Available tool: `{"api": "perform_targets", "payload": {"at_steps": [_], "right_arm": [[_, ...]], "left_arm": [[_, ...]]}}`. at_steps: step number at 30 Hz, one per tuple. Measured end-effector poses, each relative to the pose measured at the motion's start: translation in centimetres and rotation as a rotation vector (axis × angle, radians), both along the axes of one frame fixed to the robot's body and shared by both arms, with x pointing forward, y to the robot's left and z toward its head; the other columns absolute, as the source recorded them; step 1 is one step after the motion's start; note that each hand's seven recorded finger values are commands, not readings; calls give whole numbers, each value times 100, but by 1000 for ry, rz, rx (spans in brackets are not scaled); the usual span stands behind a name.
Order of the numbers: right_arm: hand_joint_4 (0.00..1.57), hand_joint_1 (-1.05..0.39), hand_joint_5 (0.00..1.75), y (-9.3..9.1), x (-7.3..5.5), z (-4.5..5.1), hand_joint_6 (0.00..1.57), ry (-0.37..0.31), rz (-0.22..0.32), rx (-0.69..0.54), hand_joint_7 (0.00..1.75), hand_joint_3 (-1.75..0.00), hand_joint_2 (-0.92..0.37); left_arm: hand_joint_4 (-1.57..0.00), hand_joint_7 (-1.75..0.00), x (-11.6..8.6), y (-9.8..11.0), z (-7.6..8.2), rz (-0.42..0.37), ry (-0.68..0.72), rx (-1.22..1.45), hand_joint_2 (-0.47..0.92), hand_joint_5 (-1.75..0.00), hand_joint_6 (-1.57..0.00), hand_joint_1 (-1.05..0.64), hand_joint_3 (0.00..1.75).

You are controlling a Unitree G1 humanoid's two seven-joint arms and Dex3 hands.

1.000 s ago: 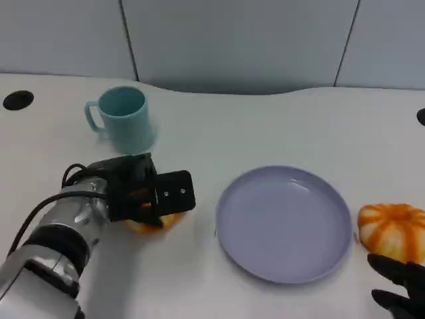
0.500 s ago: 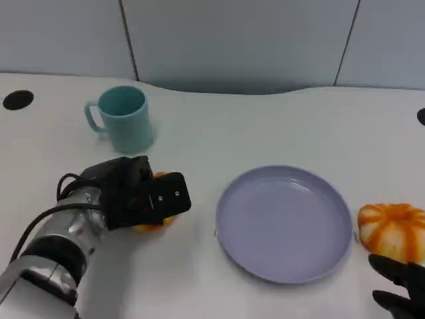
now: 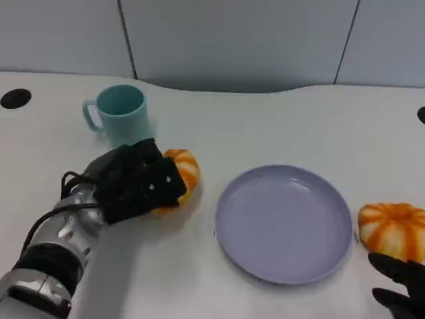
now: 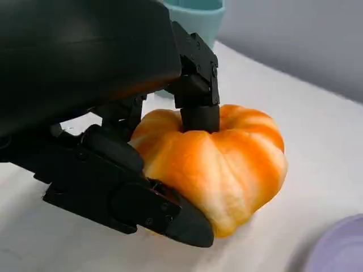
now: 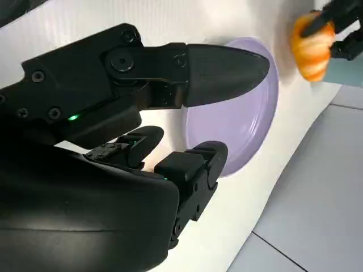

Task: Grasp the bread from the table and place it into the plate.

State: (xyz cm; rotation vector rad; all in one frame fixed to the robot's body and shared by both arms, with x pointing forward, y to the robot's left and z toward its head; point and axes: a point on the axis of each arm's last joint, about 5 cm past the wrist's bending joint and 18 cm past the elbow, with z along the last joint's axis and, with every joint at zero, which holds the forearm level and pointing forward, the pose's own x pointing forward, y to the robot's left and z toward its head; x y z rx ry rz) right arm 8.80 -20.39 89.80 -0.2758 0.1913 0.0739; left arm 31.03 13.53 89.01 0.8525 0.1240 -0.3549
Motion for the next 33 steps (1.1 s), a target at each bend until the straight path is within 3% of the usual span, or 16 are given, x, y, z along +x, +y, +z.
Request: {"api": "perform_targets", "payload": {"at_steps": [7, 14, 23, 33], "right_arm": [[67, -47, 3, 12, 17, -36, 54, 5, -10, 16, 2, -51, -92], [68, -46, 4, 45, 44, -48, 54, 1, -4, 27, 2, -49, -92], [68, -45, 4, 65, 53, -75, 54, 10, -3, 38, 1, -48, -92], [69, -44, 5, 110, 51, -87, 56, 10, -1, 50, 1, -46, -92]], "left_arm": [[-88, -175, 40, 55, 320, -58, -59, -223, 87, -175, -69, -18, 3], [-92, -175, 47, -14, 473, -166, -65, -273, 86, -175, -75, -22, 3], [-94, -175, 91, -518, 601, -347, -59, -184, 84, -175, -74, -17, 2], [-90, -175, 6, -1042, 499, -515, -54, 18, 85, -175, -70, -9, 3]]}}
